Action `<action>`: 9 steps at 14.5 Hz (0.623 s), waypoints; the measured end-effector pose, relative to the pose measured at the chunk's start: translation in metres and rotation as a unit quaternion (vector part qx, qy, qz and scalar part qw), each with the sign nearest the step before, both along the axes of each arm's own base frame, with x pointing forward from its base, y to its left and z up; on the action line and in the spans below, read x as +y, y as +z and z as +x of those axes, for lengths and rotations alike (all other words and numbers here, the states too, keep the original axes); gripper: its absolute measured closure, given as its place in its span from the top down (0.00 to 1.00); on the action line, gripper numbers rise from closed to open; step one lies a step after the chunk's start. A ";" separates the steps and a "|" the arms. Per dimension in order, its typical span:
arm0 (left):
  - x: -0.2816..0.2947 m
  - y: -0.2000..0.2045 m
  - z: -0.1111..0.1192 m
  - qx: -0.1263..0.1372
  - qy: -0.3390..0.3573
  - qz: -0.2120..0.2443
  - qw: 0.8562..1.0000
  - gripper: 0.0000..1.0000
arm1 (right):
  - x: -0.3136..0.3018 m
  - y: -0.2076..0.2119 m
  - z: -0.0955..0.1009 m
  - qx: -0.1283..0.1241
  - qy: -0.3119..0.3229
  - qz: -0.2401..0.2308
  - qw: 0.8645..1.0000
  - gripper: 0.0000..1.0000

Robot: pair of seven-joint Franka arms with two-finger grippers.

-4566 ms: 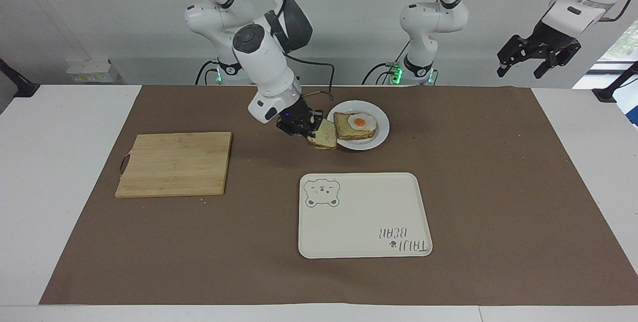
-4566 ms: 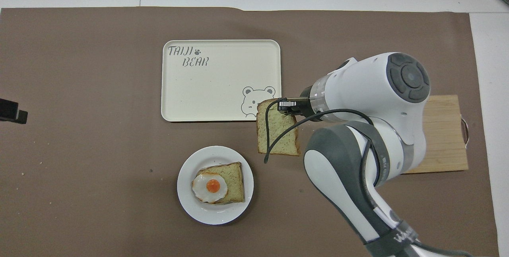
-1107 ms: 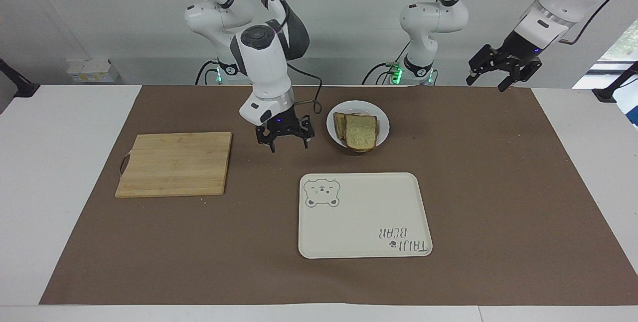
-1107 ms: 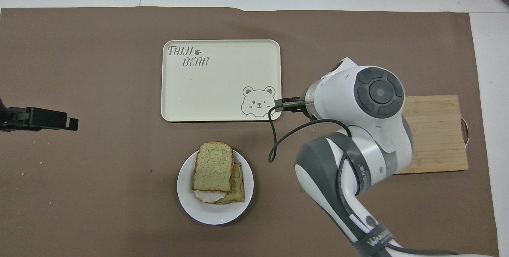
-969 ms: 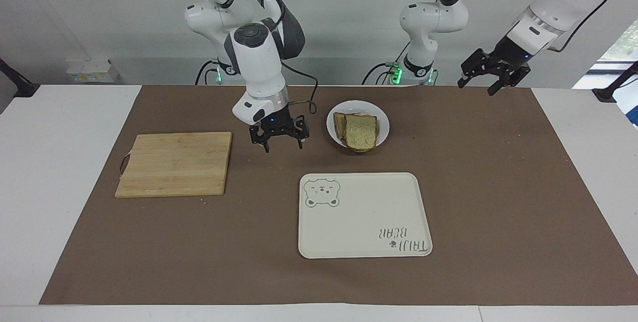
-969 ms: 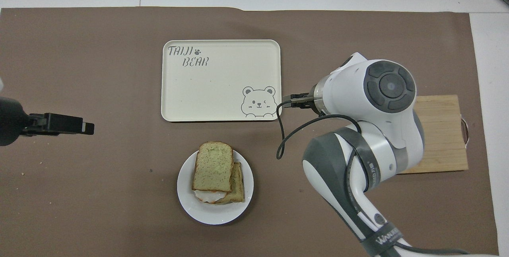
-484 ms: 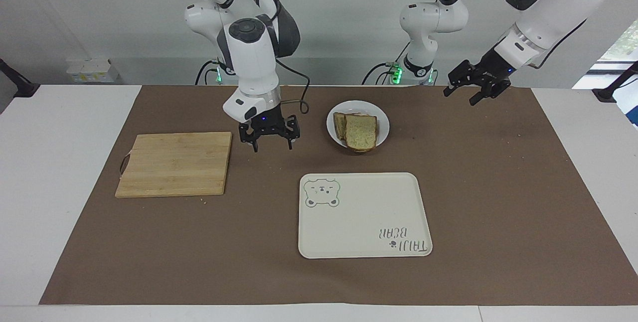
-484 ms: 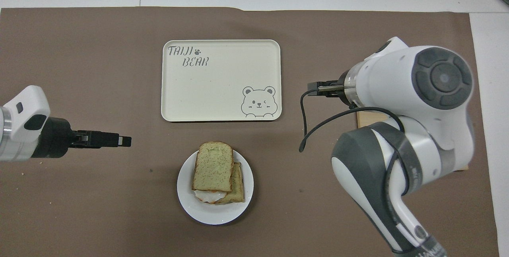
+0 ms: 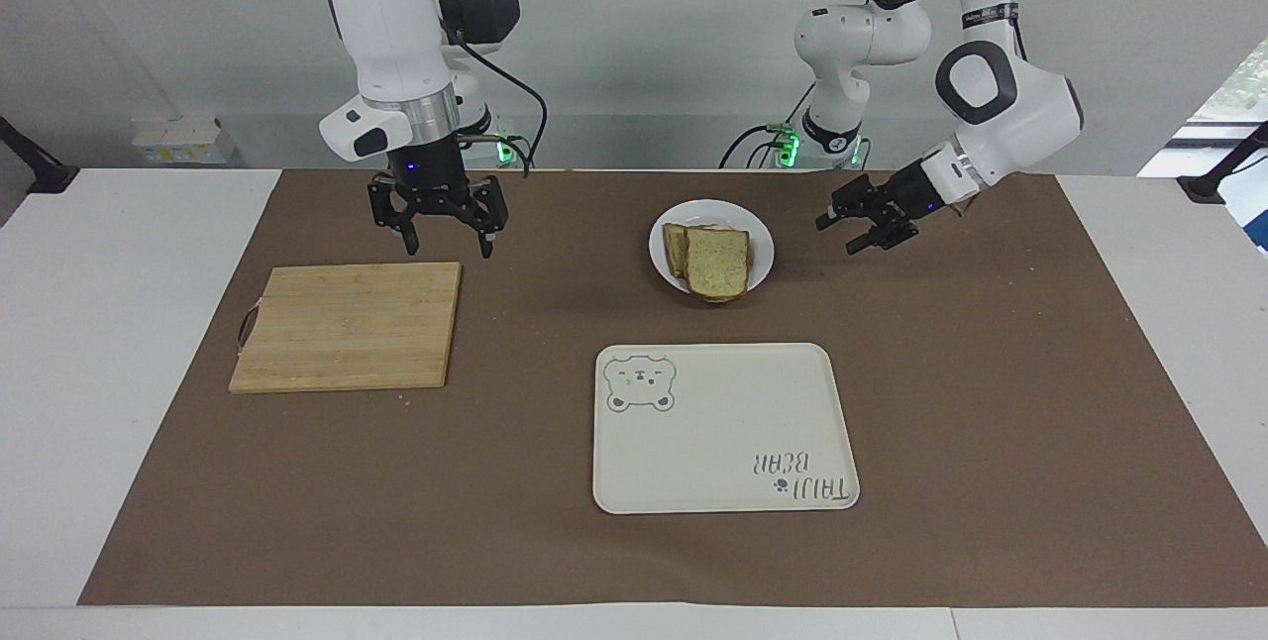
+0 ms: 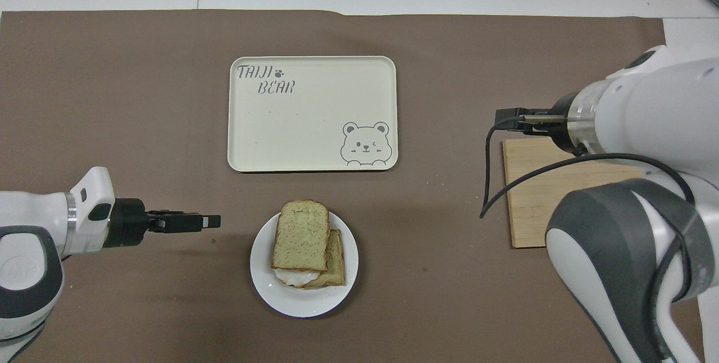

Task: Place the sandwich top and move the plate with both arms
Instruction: 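Withdraw the right gripper while the left gripper reaches toward the plate, then grip the plate rim with the left gripper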

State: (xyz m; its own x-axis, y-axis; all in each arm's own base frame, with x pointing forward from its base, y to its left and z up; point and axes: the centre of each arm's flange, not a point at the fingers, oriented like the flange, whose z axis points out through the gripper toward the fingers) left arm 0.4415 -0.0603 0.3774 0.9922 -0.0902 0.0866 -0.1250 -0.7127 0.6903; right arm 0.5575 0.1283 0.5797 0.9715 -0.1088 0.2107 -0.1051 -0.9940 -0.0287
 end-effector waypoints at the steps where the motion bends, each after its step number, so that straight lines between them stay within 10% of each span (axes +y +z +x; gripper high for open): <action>1: -0.005 -0.019 -0.007 -0.004 0.000 -0.007 1.000 0.86 | -0.002 0.003 -0.004 0.005 -0.002 -0.002 1.000 1.00; 9: -0.043 -0.093 -0.022 0.010 -0.012 -0.010 1.000 0.64 | -0.083 0.022 -0.017 0.056 -0.021 -0.015 0.998 1.00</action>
